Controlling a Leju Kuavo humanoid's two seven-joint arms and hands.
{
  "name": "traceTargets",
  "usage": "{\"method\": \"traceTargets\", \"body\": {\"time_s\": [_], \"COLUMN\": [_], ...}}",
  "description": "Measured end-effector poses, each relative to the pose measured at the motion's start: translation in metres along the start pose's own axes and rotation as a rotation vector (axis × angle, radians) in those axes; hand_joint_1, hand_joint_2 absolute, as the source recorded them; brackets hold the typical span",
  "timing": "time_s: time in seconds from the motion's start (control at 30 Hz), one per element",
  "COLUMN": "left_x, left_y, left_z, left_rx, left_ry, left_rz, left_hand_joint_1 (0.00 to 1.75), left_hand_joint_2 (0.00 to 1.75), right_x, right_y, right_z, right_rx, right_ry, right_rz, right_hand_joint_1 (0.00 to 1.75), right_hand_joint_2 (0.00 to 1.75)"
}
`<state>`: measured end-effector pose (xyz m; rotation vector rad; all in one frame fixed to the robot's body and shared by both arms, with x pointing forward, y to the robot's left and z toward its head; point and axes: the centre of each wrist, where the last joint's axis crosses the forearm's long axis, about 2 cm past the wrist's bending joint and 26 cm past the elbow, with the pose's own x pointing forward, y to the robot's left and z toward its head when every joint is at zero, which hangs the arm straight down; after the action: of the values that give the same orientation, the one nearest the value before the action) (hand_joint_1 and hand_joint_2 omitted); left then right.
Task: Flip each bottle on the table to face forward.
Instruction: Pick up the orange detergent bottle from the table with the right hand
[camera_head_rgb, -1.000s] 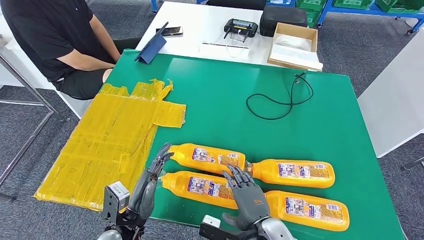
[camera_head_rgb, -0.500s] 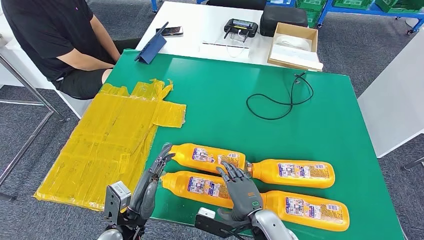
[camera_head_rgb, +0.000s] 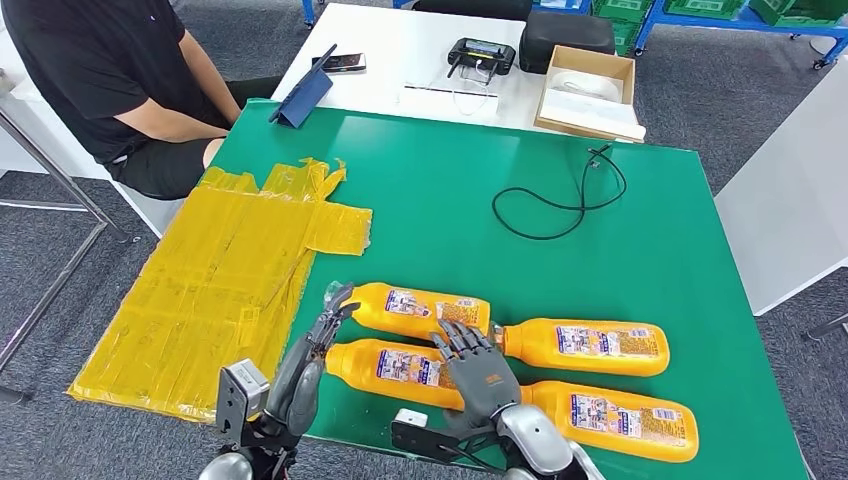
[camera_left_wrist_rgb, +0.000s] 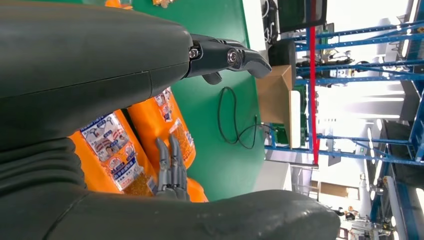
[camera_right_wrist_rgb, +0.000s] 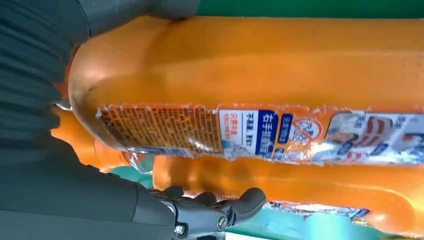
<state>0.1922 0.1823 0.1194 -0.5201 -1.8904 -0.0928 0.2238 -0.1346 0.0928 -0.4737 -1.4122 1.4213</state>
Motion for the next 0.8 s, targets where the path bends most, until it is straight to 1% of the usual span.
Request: {"method": "traceTargets", "body": {"time_s": [0.03, 0.07, 0.1, 0.13, 0.27, 0.47, 0.67, 0.73, 0.8], "left_x": [0.000, 0.000, 0.000, 0.000, -0.003, -0.008, -0.006, -0.006, -0.003], "left_y": [0.000, -0.001, -0.001, -0.002, -0.004, -0.009, -0.011, -0.010, -0.007], "left_z": [-0.001, -0.002, -0.003, -0.004, -0.009, -0.014, -0.020, -0.020, -0.020], "left_rx": [-0.004, -0.008, -0.013, -0.018, -0.033, -0.050, -0.035, -0.008, 0.050], "left_ry": [-0.001, -0.003, -0.005, -0.007, -0.007, 0.000, 0.017, 0.007, -0.028], "left_rz": [0.001, 0.002, 0.004, 0.005, 0.011, 0.020, 0.036, 0.033, 0.005], "left_hand_joint_1": [0.00, 0.00, 0.00, 0.00, 0.00, 0.00, 0.00, 0.00, 0.00], "left_hand_joint_2": [0.00, 0.00, 0.00, 0.00, 0.00, 0.00, 0.00, 0.00, 0.00], "right_x": [0.001, 0.002, 0.002, 0.001, -0.003, -0.001, 0.007, 0.007, 0.007], "right_y": [0.001, 0.003, 0.004, 0.005, 0.008, 0.015, 0.015, 0.016, 0.019], "right_z": [-0.001, -0.003, -0.006, -0.008, -0.021, -0.030, -0.035, -0.035, -0.033], "right_rx": [0.013, 0.031, 0.053, 0.076, 0.141, 0.205, 0.243, 0.242, 0.235], "right_ry": [-0.001, -0.006, -0.016, -0.030, -0.090, -0.140, -0.120, -0.105, -0.095], "right_rz": [0.005, 0.009, 0.012, 0.014, 0.026, 0.055, 0.075, 0.064, 0.033], "right_hand_joint_1": [1.26, 1.62, 1.72, 1.75, 1.75, 1.75, 1.75, 1.75, 1.75], "right_hand_joint_2": [1.75, 1.75, 1.75, 1.75, 1.75, 1.75, 1.75, 1.75, 1.75]}}
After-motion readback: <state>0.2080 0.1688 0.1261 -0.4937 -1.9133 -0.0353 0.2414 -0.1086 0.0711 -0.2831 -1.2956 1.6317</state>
